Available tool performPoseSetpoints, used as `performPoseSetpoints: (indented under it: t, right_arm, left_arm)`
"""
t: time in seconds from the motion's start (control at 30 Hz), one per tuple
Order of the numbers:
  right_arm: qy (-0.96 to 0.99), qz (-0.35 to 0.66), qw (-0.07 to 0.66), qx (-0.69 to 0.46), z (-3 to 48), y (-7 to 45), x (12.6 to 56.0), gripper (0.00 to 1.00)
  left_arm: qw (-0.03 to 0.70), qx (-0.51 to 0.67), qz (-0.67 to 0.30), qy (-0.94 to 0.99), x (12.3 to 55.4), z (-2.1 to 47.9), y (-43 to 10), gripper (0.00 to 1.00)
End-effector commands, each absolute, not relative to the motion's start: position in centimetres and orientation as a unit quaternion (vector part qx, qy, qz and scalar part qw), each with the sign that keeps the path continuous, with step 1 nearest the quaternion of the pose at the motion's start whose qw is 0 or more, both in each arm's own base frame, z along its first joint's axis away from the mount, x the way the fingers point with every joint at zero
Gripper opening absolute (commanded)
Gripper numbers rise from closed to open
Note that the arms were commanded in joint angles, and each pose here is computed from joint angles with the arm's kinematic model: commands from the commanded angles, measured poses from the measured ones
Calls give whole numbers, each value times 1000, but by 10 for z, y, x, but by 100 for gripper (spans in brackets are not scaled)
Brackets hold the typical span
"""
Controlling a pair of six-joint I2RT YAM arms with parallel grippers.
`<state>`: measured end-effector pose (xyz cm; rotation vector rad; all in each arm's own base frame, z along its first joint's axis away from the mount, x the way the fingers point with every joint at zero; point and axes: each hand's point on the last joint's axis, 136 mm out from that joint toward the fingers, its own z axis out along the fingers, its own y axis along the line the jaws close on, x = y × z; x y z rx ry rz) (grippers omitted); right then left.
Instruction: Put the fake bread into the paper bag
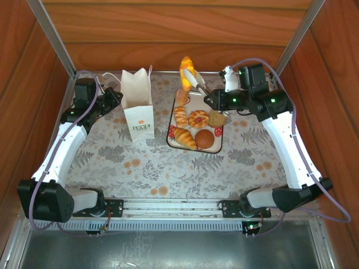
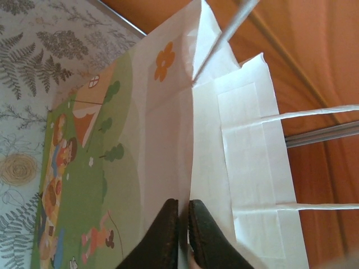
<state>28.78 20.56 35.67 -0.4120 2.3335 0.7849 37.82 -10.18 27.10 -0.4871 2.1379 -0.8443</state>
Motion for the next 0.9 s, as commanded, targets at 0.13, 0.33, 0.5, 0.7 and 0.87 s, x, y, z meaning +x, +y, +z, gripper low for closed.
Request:
performPoseSetpoints:
  t: [0.13, 0.33, 0.5, 0.7, 0.87]
  right_arm:
    - [840, 337, 367, -215, 404, 242, 281, 36]
    - [815, 352, 381, -258, 425, 276, 279, 36]
    - [794, 373, 383, -288, 438, 305, 275, 36]
    - [792, 381, 357, -317, 426, 337, 272, 36]
    - [809, 356, 334, -326, 400, 355, 280, 36]
  left_arm:
    - [395, -183, -338, 835, 375, 278, -105, 6]
    - [392, -187, -337, 835, 375, 275, -104, 5]
    - [392, -188, -337, 835, 375, 275, -104, 5]
    - [392, -191, -336, 835, 374, 275, -103, 5]
    - [393, -191, -336, 835, 374, 274, -103, 5]
